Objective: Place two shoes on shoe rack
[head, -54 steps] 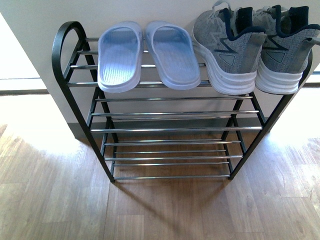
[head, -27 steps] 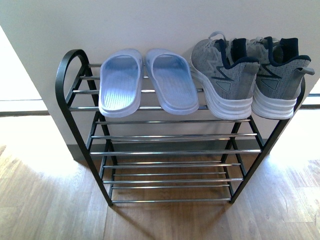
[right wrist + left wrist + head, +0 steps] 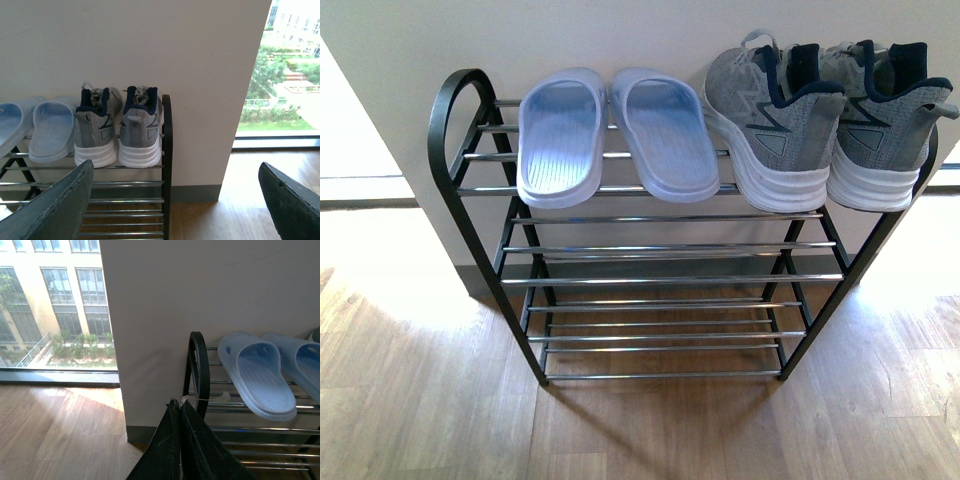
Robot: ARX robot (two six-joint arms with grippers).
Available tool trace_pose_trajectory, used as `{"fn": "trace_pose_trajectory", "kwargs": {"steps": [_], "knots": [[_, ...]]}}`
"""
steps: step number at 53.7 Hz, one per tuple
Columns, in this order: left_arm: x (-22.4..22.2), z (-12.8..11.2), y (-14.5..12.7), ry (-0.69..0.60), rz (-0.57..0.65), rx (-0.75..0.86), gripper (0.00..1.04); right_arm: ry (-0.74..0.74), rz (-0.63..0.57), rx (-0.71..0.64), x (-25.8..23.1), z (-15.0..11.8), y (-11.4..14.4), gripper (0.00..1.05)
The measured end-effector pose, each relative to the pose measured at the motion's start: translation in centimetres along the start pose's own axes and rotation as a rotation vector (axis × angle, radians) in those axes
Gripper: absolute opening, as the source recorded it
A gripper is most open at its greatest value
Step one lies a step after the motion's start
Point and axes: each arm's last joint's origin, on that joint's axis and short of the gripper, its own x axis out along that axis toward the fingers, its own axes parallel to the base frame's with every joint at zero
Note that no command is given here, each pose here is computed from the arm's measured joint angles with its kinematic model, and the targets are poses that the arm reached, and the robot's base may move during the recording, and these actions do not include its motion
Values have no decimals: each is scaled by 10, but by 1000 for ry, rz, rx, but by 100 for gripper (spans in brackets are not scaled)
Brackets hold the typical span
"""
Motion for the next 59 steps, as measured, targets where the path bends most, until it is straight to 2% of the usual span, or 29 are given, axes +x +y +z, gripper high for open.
{"fn": "trace_pose_trajectory", "kwargs": {"steps": [59], "knots": [[-46,9,0,-36,0,0,1,0,0,0,0,0,0,96]]}}
